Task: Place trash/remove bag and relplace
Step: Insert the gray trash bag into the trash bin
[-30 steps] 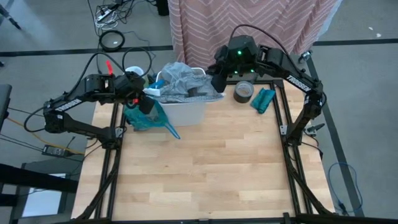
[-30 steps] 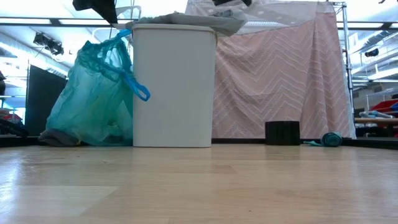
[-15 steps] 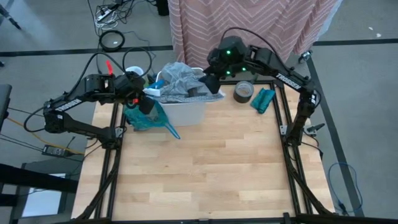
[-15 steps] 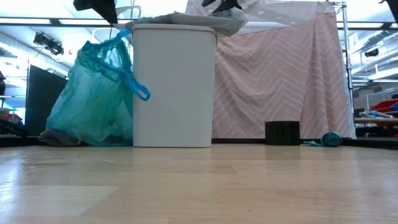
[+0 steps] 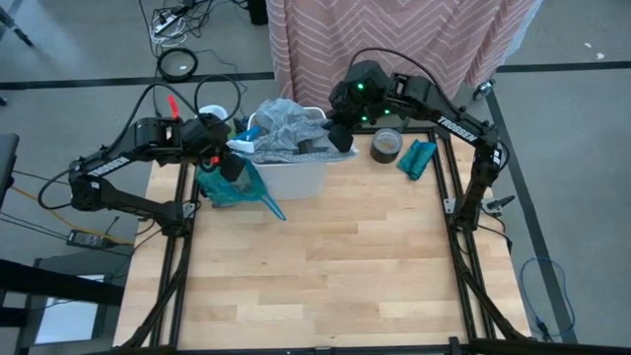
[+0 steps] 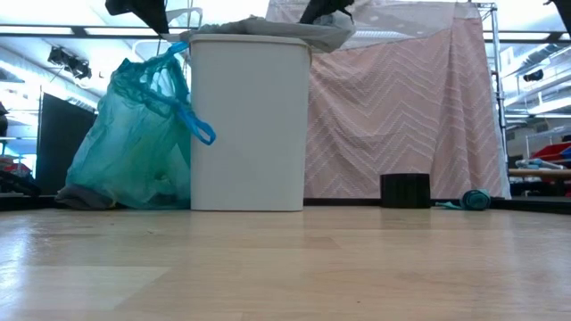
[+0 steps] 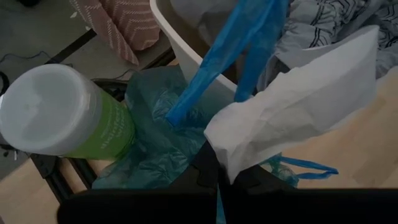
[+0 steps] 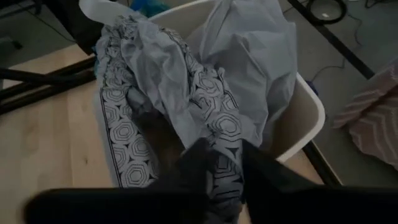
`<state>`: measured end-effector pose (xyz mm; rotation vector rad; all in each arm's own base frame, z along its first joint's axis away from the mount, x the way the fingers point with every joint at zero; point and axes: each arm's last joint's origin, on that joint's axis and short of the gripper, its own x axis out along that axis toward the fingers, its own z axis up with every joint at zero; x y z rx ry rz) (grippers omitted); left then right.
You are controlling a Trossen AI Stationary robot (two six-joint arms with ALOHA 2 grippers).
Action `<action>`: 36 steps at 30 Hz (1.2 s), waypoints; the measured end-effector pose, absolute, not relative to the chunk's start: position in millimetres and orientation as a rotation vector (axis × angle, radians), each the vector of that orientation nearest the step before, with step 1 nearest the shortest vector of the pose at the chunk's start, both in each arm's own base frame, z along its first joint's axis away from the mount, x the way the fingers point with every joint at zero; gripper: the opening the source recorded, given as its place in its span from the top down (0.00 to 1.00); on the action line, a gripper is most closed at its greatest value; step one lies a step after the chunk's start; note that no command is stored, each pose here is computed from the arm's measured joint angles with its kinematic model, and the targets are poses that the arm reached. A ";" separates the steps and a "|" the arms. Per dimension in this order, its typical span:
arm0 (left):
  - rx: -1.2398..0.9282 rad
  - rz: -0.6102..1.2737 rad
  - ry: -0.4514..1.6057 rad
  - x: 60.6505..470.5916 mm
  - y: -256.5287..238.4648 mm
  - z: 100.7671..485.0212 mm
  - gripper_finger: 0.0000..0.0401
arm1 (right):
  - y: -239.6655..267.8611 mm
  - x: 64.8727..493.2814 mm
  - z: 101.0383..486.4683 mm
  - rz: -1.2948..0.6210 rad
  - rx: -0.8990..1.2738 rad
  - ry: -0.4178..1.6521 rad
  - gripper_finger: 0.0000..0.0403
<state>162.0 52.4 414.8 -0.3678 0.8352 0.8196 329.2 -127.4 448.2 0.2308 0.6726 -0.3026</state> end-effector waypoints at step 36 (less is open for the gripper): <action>-0.352 0.634 0.845 166.4 49.2 417.1 0.97 | -123.6 298.9 471.3 -0.586 0.202 0.601 1.00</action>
